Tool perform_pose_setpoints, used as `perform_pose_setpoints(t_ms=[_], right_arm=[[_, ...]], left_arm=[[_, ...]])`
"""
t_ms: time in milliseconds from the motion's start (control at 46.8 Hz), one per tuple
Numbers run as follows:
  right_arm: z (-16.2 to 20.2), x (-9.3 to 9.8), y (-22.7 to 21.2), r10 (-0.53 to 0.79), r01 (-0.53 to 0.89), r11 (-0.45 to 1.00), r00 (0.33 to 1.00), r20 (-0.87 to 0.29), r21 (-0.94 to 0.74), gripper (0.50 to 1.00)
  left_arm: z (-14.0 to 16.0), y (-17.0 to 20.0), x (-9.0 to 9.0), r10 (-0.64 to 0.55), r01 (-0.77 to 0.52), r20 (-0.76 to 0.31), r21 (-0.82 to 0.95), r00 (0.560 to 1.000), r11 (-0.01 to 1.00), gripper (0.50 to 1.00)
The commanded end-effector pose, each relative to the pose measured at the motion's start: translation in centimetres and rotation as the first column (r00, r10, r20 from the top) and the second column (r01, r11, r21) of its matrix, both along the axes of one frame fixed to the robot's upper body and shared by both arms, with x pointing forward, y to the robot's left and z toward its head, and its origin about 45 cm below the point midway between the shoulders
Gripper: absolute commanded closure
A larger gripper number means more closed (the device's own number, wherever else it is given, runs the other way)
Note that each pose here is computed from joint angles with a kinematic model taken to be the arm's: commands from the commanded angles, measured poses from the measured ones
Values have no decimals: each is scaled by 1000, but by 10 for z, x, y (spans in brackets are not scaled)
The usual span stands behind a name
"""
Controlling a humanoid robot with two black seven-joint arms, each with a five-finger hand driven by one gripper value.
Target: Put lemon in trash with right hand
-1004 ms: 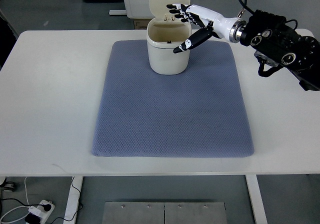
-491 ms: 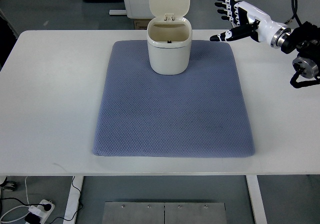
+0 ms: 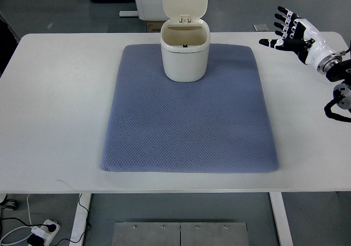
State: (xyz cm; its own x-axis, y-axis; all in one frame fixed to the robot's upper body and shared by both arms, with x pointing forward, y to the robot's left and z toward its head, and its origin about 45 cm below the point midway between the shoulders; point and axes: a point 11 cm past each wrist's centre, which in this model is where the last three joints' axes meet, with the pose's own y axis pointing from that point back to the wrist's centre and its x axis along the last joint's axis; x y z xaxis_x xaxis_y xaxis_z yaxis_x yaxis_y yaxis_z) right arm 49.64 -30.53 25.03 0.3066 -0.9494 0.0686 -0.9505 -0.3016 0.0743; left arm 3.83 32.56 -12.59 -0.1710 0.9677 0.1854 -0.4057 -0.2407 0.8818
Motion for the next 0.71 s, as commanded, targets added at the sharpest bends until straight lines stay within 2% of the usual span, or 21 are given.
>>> perform_pose_setpoints(t_ms=[0,192,321,577,684], right_arm=[[-11,-6,-5,-8,8,1000,1000,-16,1,500],[-39,-25,-34,-53,52,999,996,-74,-10,500],[-57,-40,-60,-151,163,981,982,-112,107,500],[-72,-62,-39,-138,174,940,980,-140,294,500],[-74,-69,-39,-171,211,911,975,-140,355,500]], left_arm=[[0,0,0,0,0,0,0,1000,1000,500],[0,0,0,0,0,0,0,1000,1000,500],[0,0,0,0,0,0,0,1000,1000,500],[0,0,0,0,0,0,0,1000,1000,500],[0,0,0,0,0,0,0,1000,1000,500]])
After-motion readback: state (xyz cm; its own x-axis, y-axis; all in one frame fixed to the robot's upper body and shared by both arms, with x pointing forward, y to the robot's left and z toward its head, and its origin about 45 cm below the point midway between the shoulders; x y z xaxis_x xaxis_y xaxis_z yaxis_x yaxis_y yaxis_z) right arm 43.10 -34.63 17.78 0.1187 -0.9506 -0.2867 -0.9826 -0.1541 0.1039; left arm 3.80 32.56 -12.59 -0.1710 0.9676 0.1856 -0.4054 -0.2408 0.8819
